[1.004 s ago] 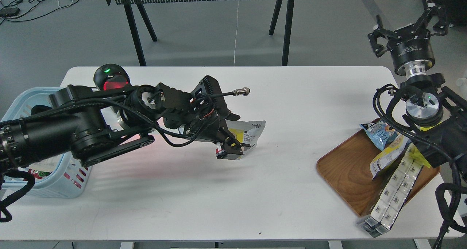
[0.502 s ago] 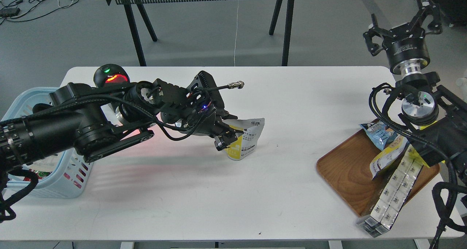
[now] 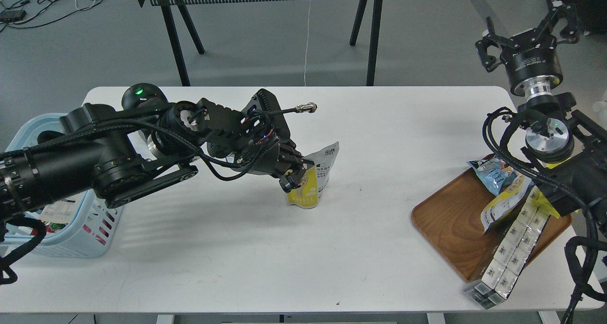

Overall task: Scan snack and place in basket
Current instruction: 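Reach the left gripper to the standing packet and grasp it, then lift the packet with the left gripper and hold it before the scanner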

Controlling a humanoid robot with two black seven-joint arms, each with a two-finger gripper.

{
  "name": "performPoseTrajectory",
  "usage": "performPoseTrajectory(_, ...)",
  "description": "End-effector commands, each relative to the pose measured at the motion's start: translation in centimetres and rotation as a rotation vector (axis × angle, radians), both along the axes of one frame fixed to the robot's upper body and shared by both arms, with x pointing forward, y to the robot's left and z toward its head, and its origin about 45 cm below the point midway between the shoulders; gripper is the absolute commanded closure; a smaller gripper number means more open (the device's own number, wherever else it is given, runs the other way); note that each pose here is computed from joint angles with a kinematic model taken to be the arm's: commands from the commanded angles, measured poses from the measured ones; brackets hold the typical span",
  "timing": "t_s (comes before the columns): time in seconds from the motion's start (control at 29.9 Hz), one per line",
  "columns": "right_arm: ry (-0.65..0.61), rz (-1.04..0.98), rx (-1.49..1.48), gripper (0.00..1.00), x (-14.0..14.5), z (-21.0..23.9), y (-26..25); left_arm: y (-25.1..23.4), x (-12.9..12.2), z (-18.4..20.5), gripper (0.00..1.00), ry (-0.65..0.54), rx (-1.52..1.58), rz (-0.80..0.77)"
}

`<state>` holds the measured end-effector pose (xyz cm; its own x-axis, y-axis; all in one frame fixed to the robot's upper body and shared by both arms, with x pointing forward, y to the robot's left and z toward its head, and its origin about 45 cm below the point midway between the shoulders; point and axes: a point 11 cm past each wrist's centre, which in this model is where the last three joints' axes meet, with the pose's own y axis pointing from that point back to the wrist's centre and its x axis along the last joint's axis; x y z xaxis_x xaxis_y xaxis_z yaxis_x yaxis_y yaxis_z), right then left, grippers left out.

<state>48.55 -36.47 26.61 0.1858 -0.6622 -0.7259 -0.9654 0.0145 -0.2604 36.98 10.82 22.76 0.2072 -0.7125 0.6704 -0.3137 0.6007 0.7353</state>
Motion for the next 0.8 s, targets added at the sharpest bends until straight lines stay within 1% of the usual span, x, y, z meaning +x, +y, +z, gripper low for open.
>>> performPoseTrajectory(0.0, -0.001, -0.003, 0.0, 0.0, 0.0, 0.0, -0.1, 0.2, -0.4, 0.5, 1.0, 0.001, -0.01, -0.013)
performPoseTrajectory(0.13, -0.001, -0.006, -0.003, 0.0, 0.0, 0.1, -0.3, 1.2, 0.2, 1.4, 1.0, -0.011, -0.035, 0.015)
performPoseTrajectory(0.3, -0.001, -0.007, -0.001, 0.0, 0.0, 0.1, -0.3, 3.4, 0.6, 4.4, 1.0, -0.043, -0.08, 0.03)
performPoseTrajectory(0.47, 0.005, -0.001, -0.017, 0.0, -0.1, 0.0, -0.4, 7.7, 1.2, 6.1, 1.0, -0.071, -0.053, 0.086)
performPoseTrajectory(0.64, -0.004, -0.034, -0.045, 0.0, -0.4, 0.9, -2.6, 12.0, 1.6, 7.3, 1.0, -0.066, -0.029, 0.146)
performPoseTrajectory(0.77, -0.007, -0.042, -0.047, 0.0, -0.5, 1.1, -3.1, 13.9, 2.2, 7.5, 1.0, -0.074, -0.01, 0.193)
